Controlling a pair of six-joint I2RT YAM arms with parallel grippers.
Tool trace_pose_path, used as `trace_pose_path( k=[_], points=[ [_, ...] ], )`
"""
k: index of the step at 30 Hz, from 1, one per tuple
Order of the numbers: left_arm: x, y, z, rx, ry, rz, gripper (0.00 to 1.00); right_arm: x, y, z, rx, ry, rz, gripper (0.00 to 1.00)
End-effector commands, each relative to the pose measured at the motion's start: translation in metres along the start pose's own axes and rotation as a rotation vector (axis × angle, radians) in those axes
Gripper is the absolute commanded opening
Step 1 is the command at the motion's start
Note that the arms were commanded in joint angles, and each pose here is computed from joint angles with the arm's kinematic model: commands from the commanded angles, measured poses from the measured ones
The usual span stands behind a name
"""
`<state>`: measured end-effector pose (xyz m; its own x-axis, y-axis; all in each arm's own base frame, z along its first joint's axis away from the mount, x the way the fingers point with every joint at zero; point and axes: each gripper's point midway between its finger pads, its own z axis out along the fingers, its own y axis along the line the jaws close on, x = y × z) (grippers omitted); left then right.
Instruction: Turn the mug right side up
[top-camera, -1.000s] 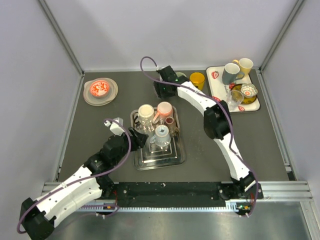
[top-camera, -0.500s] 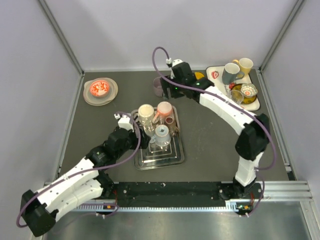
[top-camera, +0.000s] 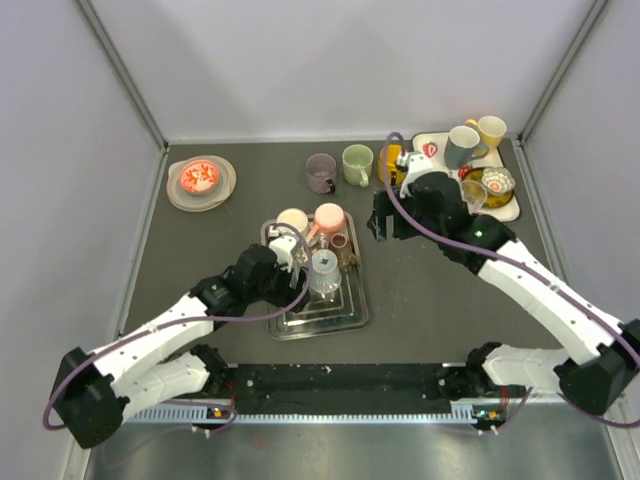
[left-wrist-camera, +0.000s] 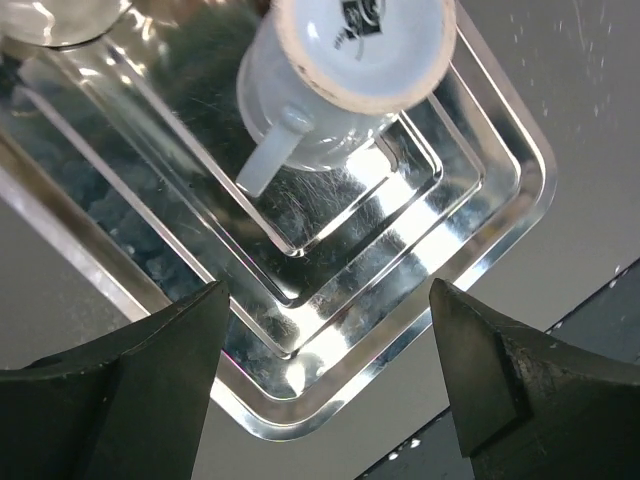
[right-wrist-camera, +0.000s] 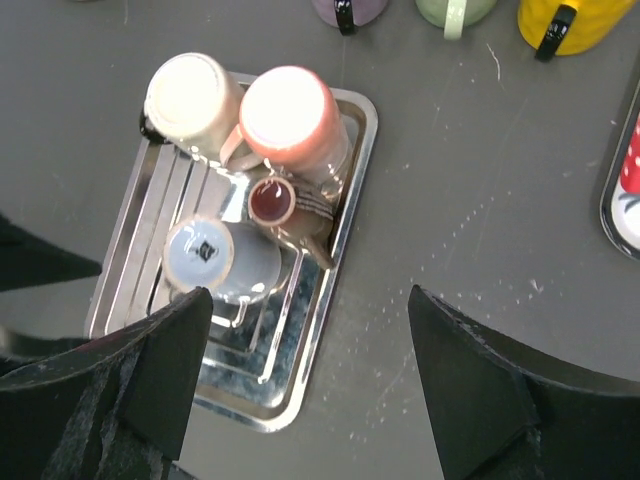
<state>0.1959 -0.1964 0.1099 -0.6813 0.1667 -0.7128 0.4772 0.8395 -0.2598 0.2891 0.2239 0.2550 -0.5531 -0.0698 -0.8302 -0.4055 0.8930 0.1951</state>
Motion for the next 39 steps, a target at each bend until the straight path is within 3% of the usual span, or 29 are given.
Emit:
trace_pose_path(
  k=[1, 16, 27, 39],
  points=[
    [-0.018, -0.017, 0.005, 0.121, -0.026, 0.222, 0.86, -0.003, 0.004, -0.03, -0.046, -0.088, 0.029, 0.79],
    [-0.042, 0.002, 0.056, 0.165, 0.094, 0.368, 0.79, 0.026, -0.007, -0.054, -0.046, -0.075, 0.052, 0.79],
    [-0.04, 0.006, 0.076, 0.184, 0.143, 0.353, 0.73, 0.03, -0.01, -0.055, -0.033, -0.065, 0.046, 0.79],
    [-0.028, -0.009, 0.069, 0.256, 0.172, 0.27, 0.55, 0.035, -0.011, -0.055, -0.033, -0.055, 0.061, 0.79]
  ],
)
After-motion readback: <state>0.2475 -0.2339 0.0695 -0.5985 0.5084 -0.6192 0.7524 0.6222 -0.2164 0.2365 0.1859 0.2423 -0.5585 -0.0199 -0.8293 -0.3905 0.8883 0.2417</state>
